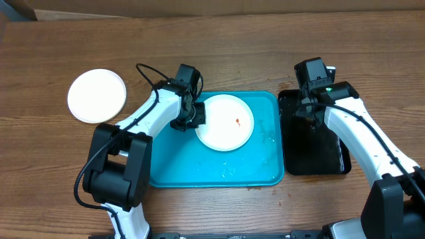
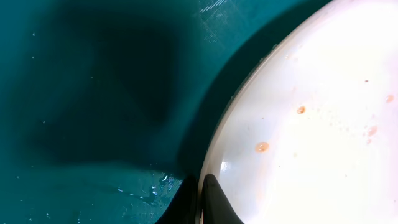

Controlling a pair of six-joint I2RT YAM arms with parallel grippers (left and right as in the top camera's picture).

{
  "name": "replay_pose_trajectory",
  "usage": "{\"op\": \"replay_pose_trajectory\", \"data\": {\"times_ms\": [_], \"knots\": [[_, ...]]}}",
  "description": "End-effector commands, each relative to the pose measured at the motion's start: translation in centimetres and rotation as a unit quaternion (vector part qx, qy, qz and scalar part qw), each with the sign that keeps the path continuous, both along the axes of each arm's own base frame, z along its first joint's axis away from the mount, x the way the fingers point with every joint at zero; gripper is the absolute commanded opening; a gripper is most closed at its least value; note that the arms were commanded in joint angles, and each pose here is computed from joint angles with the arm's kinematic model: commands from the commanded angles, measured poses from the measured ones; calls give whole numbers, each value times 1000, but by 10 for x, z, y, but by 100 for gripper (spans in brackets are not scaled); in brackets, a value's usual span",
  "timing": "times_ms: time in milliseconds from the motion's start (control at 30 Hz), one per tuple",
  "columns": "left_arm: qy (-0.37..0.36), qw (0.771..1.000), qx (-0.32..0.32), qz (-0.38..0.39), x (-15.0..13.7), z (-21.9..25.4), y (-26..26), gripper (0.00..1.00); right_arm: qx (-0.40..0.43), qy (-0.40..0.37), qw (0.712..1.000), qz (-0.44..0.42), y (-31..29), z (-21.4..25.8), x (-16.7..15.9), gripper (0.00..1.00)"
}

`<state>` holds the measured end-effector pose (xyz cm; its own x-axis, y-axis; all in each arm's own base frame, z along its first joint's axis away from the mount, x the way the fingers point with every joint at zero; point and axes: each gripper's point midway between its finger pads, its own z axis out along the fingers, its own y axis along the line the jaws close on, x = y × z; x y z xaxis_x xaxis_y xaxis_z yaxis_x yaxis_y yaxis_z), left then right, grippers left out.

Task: Clean dirty plates on tray and stack at the side
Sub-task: 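Wipe the sauce on the white plate with the held sponge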

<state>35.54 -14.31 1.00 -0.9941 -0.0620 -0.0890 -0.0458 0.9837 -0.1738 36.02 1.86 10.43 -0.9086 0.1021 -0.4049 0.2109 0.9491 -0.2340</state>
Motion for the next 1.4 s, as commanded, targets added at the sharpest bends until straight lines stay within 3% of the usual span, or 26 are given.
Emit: {"op": "replay_pose_trajectory", "data": {"times_ms": [0, 267, 367, 933, 1367], "knots": [[-2, 1000, -23, -2, 3, 7, -7, 4, 34, -24, 997, 58, 20, 18, 13, 4], [12, 999, -35, -12, -6, 7, -17, 4, 190, -40, 970, 148, 89, 52, 24, 4], [10, 999, -36, -17, -6, 7, -20, 4, 207, -45, 961, 179, 113, 61, 23, 4], [8, 999, -36, -24, -7, 7, -26, 7, 37, 6, 971, 235, 176, -14, 9, 4], [8, 999, -36, -24, -7, 7, -25, 8, 19, 55, 970, 236, 177, -61, 5, 4]]}}
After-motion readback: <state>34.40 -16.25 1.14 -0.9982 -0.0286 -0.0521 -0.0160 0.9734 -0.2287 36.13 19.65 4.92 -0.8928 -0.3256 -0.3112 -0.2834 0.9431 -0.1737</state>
